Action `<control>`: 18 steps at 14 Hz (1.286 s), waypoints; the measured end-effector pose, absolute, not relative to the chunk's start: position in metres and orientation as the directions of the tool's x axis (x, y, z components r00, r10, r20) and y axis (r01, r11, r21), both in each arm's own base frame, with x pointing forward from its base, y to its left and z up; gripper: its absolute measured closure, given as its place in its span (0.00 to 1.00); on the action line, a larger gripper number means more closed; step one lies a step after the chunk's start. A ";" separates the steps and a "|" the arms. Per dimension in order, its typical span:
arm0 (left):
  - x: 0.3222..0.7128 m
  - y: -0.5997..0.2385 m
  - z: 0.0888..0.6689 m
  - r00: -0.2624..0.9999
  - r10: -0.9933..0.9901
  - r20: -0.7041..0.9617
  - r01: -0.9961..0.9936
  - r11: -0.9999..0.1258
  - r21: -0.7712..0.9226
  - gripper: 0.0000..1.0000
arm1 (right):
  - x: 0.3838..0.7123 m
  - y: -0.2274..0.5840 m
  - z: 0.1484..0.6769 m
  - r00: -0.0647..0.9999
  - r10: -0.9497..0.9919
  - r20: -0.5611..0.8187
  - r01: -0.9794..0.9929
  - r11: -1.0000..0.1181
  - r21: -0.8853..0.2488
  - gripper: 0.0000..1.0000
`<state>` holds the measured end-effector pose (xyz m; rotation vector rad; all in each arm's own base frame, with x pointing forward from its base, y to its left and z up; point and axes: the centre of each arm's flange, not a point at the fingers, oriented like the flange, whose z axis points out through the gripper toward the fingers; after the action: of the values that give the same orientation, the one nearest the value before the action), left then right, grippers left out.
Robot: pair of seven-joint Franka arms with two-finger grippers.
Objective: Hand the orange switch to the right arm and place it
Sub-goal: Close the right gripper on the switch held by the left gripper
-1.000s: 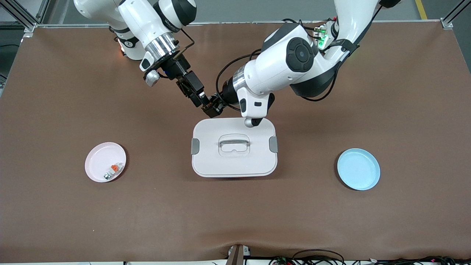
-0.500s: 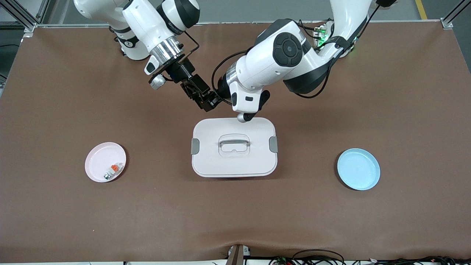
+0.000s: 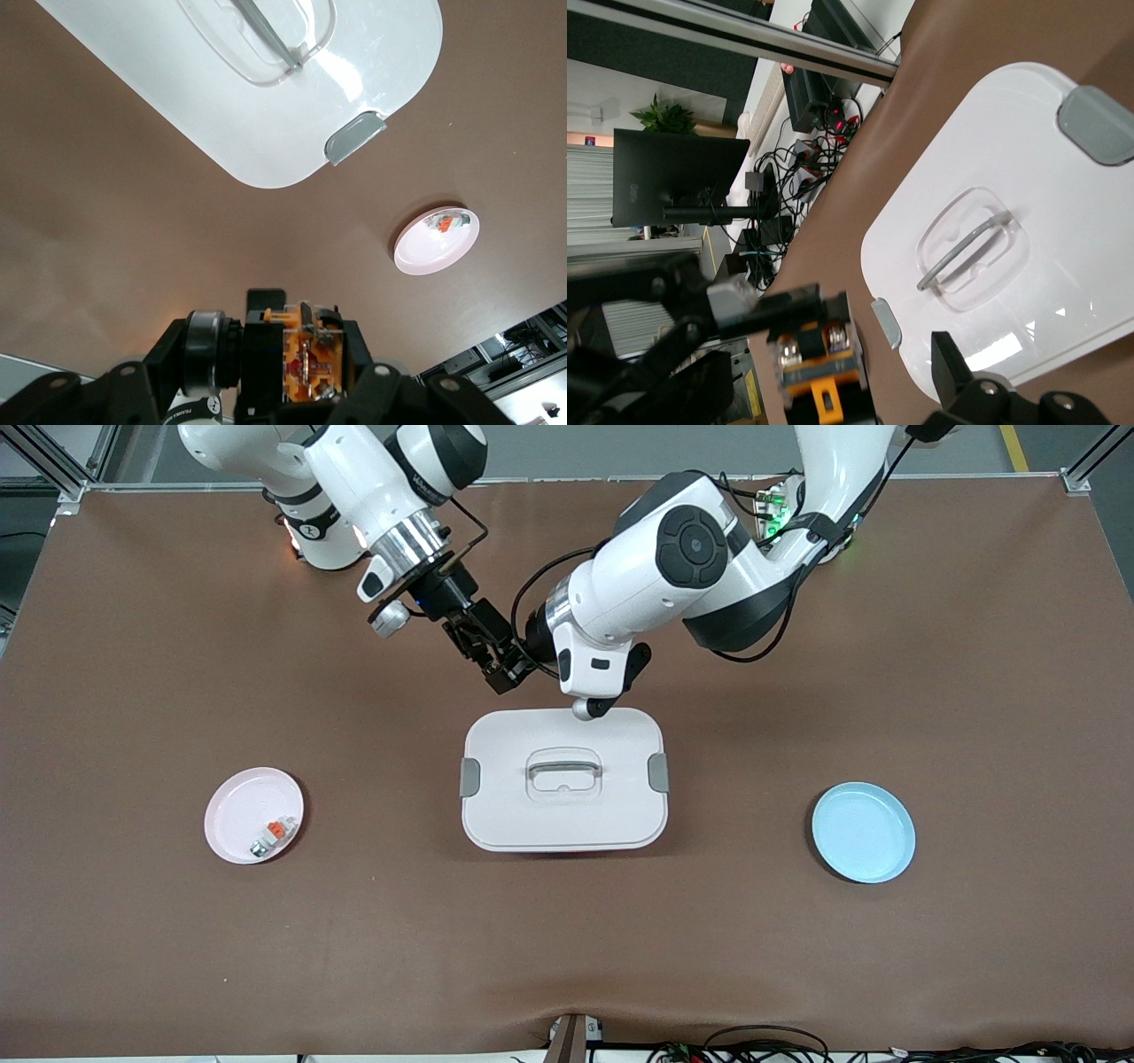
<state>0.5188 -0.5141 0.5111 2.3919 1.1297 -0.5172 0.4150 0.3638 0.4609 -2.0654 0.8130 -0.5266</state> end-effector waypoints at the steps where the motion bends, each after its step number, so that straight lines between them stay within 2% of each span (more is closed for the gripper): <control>1: 0.519 -0.514 0.511 0.595 0.625 -0.505 0.791 -0.567 0.231 0.28 | 0.411 0.365 0.461 0.704 -0.705 0.078 -0.352 -0.443 -0.825 0.00; 9: 0.518 -0.514 0.512 0.560 0.649 -0.515 0.815 -0.544 0.201 0.28 | 0.409 0.361 0.458 0.708 -0.701 0.086 -0.350 -0.454 -0.819 0.00; 10: 0.518 -0.514 0.512 0.560 0.648 -0.515 0.814 -0.544 0.201 0.28 | 0.409 0.361 0.458 0.710 -0.699 0.092 -0.346 -0.459 -0.818 0.07; 11: 0.518 -0.514 0.512 0.560 0.648 -0.515 0.814 -0.545 0.201 0.28 | 0.409 0.361 0.458 0.710 -0.697 0.094 -0.344 -0.462 -0.817 0.20; 15: 0.517 -0.514 0.511 0.560 0.648 -0.516 0.814 -0.546 0.198 0.28 | 0.410 0.362 0.461 0.714 -0.693 0.103 -0.332 -0.465 -0.821 0.64; 18: 0.517 -0.514 0.511 0.559 0.648 -0.517 0.814 -0.548 0.193 0.28 | 0.409 0.362 0.461 0.722 -0.681 0.121 -0.316 -0.480 -0.818 0.65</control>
<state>0.5174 -0.5136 0.5111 2.3836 1.1852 -0.5478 0.4087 0.3624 0.4610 -2.0915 0.7545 -0.5565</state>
